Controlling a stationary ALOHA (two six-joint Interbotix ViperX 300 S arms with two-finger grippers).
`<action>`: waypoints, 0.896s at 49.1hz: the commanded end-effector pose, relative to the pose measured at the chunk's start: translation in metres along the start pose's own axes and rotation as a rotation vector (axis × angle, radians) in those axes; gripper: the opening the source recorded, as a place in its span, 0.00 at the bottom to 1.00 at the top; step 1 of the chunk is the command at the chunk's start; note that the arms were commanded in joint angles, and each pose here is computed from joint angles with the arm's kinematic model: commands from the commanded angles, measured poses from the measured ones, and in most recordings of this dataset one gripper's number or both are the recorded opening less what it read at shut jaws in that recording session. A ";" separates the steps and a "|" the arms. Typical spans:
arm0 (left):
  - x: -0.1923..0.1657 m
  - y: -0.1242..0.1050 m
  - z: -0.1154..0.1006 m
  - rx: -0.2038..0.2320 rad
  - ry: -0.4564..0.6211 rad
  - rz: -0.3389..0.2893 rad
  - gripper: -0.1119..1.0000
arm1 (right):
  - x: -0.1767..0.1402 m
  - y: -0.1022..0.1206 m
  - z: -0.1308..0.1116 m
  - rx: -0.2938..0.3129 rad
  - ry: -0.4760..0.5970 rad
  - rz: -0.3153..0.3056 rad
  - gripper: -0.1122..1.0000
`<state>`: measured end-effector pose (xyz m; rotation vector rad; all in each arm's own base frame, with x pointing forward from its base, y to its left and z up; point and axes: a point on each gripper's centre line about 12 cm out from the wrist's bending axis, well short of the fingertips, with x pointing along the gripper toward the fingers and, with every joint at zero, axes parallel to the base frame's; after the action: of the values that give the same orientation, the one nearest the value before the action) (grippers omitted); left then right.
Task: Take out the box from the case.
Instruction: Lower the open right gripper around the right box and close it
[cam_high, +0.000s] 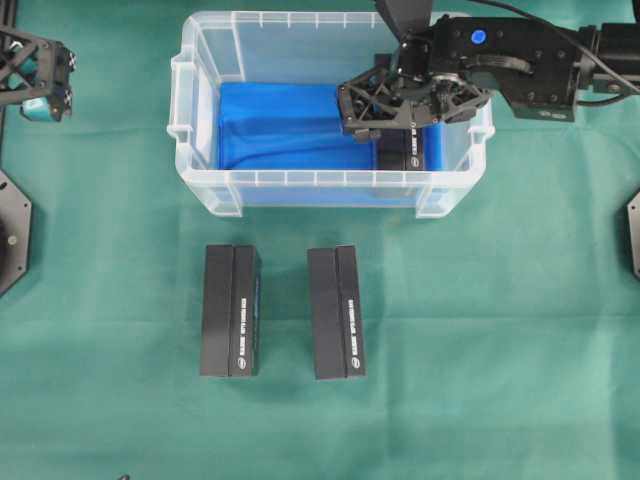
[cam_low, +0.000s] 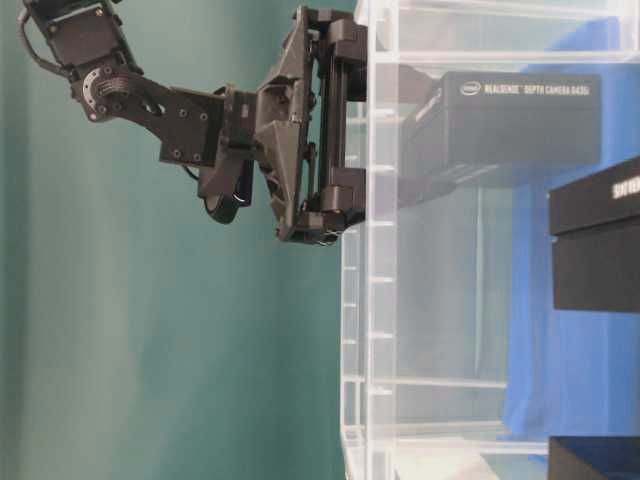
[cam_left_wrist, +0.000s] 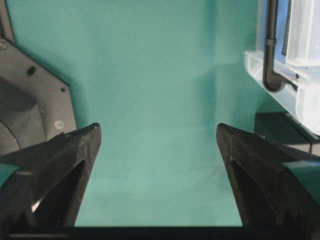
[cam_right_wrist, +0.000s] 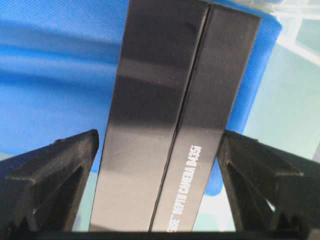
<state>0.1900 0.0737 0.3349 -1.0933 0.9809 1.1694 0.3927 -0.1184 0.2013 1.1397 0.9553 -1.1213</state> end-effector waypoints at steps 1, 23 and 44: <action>-0.004 -0.001 0.002 -0.004 -0.006 -0.017 0.98 | 0.001 -0.002 0.007 0.033 -0.007 0.004 0.92; -0.004 -0.001 0.002 -0.002 -0.006 -0.017 0.98 | -0.003 -0.001 0.008 0.074 -0.013 0.000 0.70; -0.004 -0.001 0.002 -0.001 -0.006 -0.017 0.98 | -0.021 0.002 0.011 0.105 -0.013 -0.019 0.70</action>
<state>0.1901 0.0737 0.3354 -1.0912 0.9810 1.1668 0.3889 -0.1253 0.2054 1.2002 0.9394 -1.2209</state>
